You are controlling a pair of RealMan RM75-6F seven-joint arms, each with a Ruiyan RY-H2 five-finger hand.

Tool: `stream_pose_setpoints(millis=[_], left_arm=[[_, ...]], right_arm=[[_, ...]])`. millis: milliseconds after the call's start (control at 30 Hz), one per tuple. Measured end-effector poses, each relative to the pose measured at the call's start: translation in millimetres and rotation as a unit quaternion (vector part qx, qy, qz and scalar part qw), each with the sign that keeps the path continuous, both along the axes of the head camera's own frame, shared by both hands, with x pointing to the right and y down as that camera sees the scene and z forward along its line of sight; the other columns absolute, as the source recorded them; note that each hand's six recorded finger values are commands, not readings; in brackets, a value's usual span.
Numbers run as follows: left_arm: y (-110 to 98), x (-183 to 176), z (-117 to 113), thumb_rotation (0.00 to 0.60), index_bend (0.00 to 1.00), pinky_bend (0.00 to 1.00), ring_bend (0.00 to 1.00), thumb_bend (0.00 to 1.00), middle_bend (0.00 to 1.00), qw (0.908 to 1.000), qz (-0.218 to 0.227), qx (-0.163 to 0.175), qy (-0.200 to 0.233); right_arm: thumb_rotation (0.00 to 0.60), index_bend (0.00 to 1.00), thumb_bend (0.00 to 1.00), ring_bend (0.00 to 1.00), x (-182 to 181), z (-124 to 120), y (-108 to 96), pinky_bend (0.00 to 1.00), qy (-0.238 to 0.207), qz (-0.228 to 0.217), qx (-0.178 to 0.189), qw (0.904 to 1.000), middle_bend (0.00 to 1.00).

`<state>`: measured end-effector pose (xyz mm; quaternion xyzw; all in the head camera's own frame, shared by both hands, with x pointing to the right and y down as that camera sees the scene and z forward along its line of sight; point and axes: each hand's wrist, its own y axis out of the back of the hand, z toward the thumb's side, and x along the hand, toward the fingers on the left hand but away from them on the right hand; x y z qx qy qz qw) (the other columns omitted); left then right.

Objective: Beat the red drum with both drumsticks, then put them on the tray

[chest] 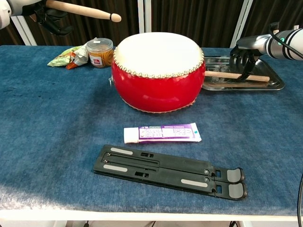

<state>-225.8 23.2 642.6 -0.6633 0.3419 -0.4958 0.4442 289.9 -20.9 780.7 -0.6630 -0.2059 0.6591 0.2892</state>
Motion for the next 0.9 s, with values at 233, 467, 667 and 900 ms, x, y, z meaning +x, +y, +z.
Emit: stream_pose_setpoints(millis=[233, 467, 667, 900], left_arm=[[1, 9, -2, 0.600, 1.00, 1.00, 1.00, 0.38, 1.00, 0.9996, 0.001, -0.012, 0.025], [3, 31, -3, 0.600, 1.00, 1.00, 1.00, 0.38, 1.00, 0.9987, 0.017, -0.018, 0.045], [4, 49, -1, 0.600, 1.00, 1.00, 1.00, 0.38, 1.00, 0.9985, 0.030, -0.024, 0.038], [1, 68, 1, 0.600, 1.00, 1.00, 1.00, 0.39, 1.00, 0.9984, 0.027, -0.039, 0.031]], right_arm=[[0.600, 0.27, 0.17, 0.19, 1, -8, 1, 0.32, -0.012, 0.009, -0.003, 0.9999, 0.32], [0.600, 0.27, 0.17, 0.20, -3, -42, 3, 0.32, -0.049, 0.008, 0.015, 0.9986, 0.34], [0.600, 0.27, 0.17, 0.20, -10, -105, 6, 0.33, -0.097, -0.002, 0.044, 0.9943, 0.38], [0.600, 0.29, 0.17, 0.22, -33, -190, 10, 0.36, -0.152, -0.023, 0.073, 0.9854, 0.42]])
